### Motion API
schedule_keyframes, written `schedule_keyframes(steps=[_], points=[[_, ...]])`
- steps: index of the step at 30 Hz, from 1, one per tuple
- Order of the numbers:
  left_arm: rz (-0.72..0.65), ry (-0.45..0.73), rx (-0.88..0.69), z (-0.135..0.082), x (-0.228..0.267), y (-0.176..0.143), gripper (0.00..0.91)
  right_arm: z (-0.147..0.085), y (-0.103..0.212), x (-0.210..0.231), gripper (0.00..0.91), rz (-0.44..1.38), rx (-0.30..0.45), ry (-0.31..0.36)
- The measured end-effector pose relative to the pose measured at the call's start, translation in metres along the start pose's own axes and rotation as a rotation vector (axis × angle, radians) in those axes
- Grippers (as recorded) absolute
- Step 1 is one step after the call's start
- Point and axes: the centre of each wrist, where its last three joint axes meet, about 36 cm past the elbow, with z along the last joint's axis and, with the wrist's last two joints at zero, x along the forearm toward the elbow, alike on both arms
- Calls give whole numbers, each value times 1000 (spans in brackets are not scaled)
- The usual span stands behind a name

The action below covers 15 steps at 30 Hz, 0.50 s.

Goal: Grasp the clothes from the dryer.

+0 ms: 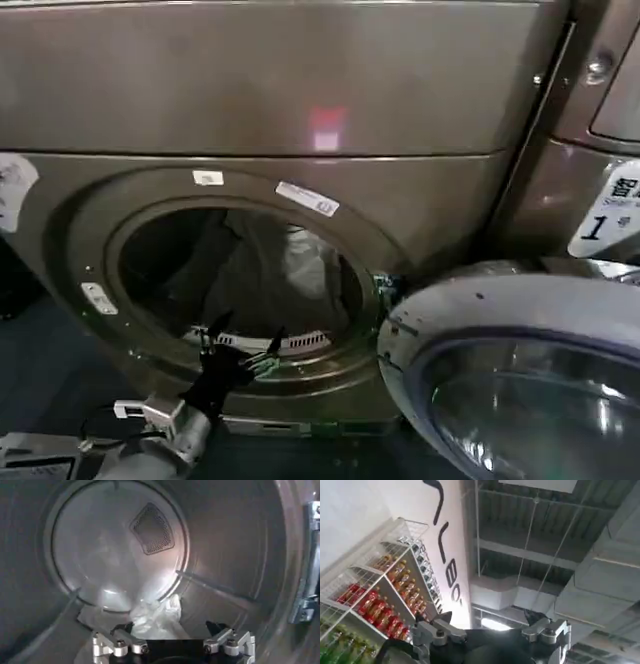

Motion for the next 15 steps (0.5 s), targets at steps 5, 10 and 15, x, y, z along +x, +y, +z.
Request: schedule_keyframes(steps=[5, 10, 15], points=[[-71, -32, -317, 4, -14, 7, 907, -9, -2, 0, 907, -5, 18, -8], [-116, -75, -635, 4, -46, 16, 907, -18, -9, -1, 907, -1, 44, -17], [-85, -56, -863, -2, -92, 22, 907, -21, -17, -2, 907, 7, 78, -8]])
